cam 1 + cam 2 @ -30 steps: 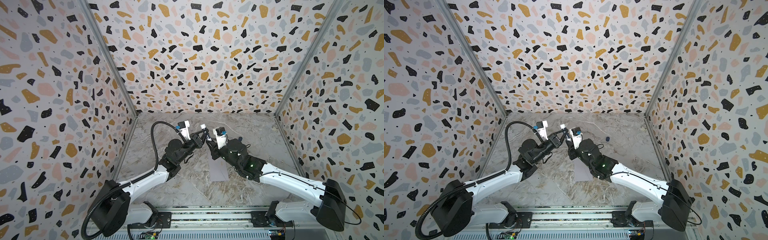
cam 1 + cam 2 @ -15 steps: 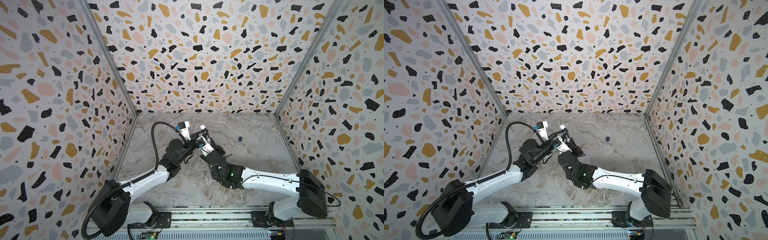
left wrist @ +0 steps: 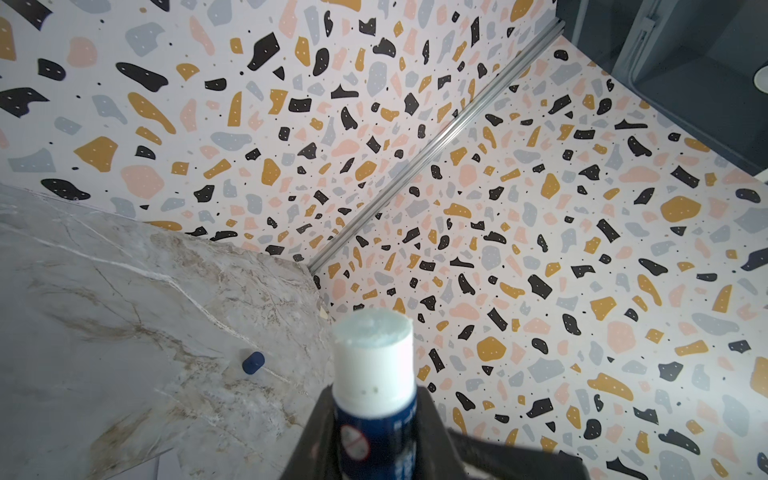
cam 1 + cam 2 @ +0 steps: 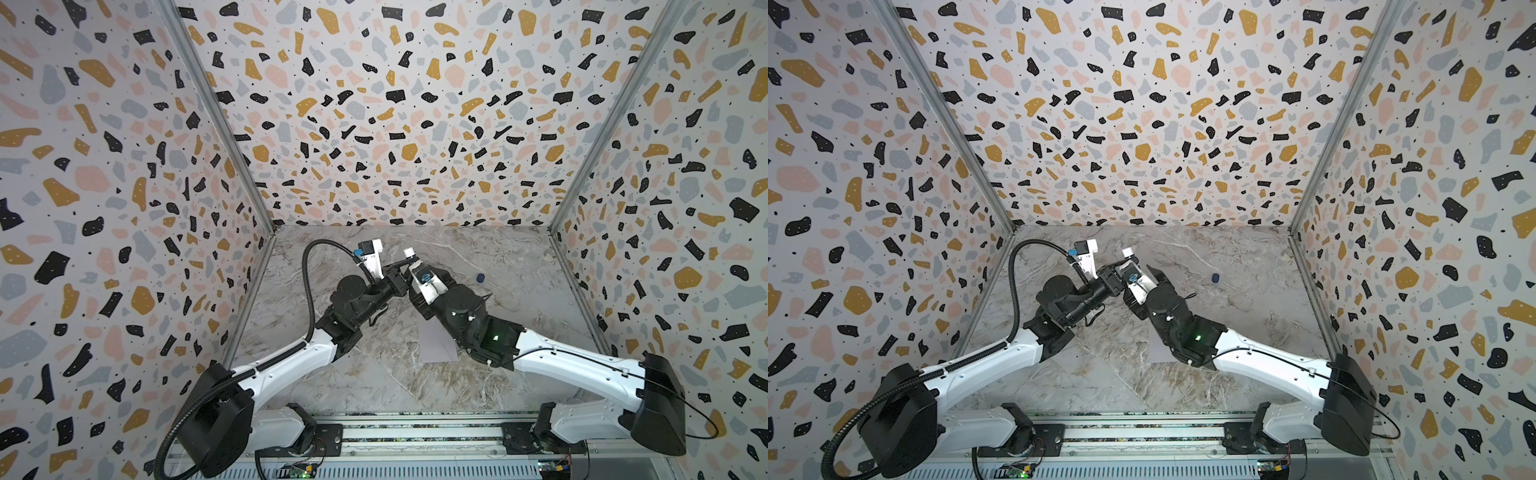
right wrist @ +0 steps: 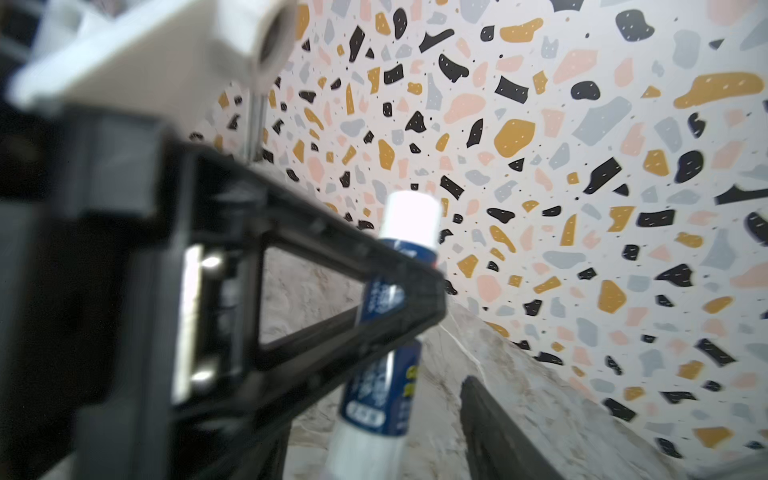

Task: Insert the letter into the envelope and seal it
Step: 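Draw the right gripper back from the glue stick, leaving it in the left gripper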

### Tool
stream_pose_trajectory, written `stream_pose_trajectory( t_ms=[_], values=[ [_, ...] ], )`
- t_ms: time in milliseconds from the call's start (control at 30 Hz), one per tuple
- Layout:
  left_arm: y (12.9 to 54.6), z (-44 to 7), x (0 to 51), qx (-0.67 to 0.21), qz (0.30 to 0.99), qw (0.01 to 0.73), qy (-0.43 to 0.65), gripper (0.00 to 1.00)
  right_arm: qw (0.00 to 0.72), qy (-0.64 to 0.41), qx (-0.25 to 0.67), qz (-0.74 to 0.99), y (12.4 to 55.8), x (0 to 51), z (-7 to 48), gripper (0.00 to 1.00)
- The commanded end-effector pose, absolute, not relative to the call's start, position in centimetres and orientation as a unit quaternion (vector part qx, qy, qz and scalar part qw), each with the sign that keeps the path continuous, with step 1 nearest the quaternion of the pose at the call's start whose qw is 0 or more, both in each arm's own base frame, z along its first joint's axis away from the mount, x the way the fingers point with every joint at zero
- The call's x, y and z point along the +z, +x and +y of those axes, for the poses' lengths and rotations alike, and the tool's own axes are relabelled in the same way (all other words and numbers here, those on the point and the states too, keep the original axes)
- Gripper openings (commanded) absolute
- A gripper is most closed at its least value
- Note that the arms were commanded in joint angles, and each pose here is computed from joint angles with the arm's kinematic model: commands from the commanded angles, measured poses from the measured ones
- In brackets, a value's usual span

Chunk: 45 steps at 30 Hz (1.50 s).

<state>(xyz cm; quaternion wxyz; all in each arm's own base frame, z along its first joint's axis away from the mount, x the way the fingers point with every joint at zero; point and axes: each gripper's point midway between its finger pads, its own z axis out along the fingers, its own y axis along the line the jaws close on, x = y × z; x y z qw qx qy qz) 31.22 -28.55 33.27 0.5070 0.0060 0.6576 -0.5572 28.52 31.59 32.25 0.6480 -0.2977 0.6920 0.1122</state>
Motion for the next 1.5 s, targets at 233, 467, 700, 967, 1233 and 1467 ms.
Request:
stream_pose_trajectory(
  t_ms=[233, 467, 700, 967, 1233, 1467],
  values=[
    [29.2, -28.5, 36.9, -0.57, 0.626, 0.529, 0.055, 0.0, 0.585, -0.286, 0.444, 0.616, 24.7, 36.8, 30.2, 0.98],
    [28.2, -28.5, 38.3, -0.596, 0.598, 0.532, 0.072, 0.0, 0.525, -0.243, 0.548, 0.604, 25.3, 36.0, 27.9, 0.99],
    [27.6, -28.5, 39.1, -0.62, 0.577, 0.527, 0.075, 0.0, 0.458, -0.211, 0.664, 0.552, 24.7, 36.0, 27.0, 0.95],
    [27.7, -28.3, 39.2, -0.621, 0.572, 0.531, 0.076, 0.0, 0.421, -0.207, 0.708, 0.528, 24.5, 35.6, 27.6, 0.94],
    [27.9, -28.1, 39.1, -0.618, 0.573, 0.534, 0.072, 0.0, 0.419, -0.197, 0.684, 0.564, 25.3, 34.1, 27.8, 0.99],
    [28.1, -28.0, 38.8, -0.616, 0.575, 0.535, 0.068, 0.0, 0.428, -0.197, 0.664, 0.581, 25.6, 33.9, 27.7, 0.99]
  ],
)
